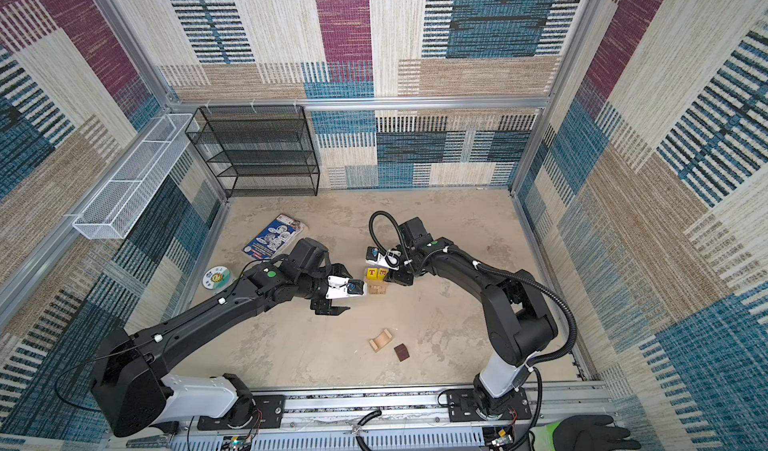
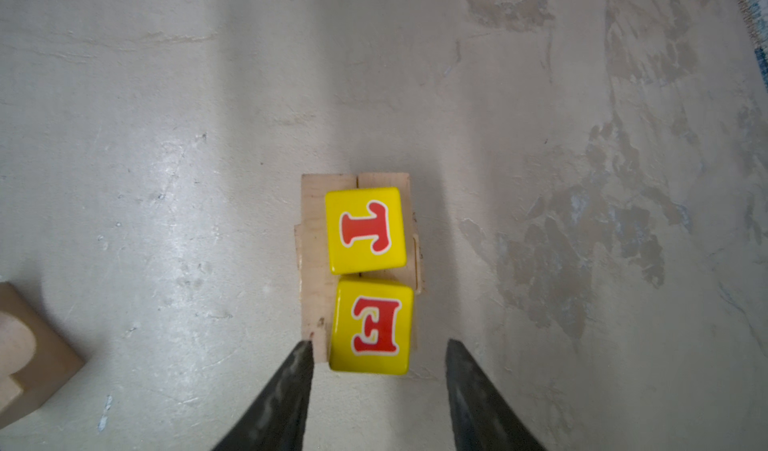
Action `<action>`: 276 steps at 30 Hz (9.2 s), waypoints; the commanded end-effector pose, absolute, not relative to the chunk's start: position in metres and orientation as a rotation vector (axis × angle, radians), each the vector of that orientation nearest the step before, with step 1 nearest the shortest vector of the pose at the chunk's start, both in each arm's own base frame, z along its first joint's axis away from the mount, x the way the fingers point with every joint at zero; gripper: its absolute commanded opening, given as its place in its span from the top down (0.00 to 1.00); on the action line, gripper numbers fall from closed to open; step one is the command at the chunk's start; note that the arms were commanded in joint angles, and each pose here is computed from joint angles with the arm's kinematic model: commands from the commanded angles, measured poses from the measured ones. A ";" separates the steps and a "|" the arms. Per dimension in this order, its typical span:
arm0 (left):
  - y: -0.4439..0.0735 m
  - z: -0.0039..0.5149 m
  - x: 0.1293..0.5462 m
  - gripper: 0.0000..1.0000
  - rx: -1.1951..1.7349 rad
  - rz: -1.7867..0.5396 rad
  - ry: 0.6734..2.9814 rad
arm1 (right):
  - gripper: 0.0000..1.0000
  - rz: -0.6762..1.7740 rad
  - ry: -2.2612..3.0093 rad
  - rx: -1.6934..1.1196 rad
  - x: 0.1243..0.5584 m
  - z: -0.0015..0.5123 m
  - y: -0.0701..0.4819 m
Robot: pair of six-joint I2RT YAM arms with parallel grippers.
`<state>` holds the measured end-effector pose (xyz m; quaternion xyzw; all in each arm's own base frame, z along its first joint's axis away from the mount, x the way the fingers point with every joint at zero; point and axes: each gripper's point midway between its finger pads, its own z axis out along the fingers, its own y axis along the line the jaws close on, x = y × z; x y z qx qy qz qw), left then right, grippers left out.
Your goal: Build the wood block tower
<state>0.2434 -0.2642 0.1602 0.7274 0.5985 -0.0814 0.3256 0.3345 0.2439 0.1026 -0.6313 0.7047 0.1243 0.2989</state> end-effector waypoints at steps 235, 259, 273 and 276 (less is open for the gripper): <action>-0.339 0.079 0.164 1.00 1.571 -0.342 2.280 | 0.81 0.499 2.001 -0.322 0.340 0.205 0.186; -0.342 0.400 0.276 1.00 1.096 -0.917 1.423 | 0.60 0.800 1.270 -0.438 0.294 0.434 0.209; -0.316 0.406 0.266 1.00 0.995 -1.094 1.234 | 0.53 1.008 1.163 -0.721 0.251 0.410 0.243; -0.316 0.411 0.258 1.00 1.008 -1.133 1.198 | 0.53 1.069 1.130 -0.807 0.238 0.409 0.251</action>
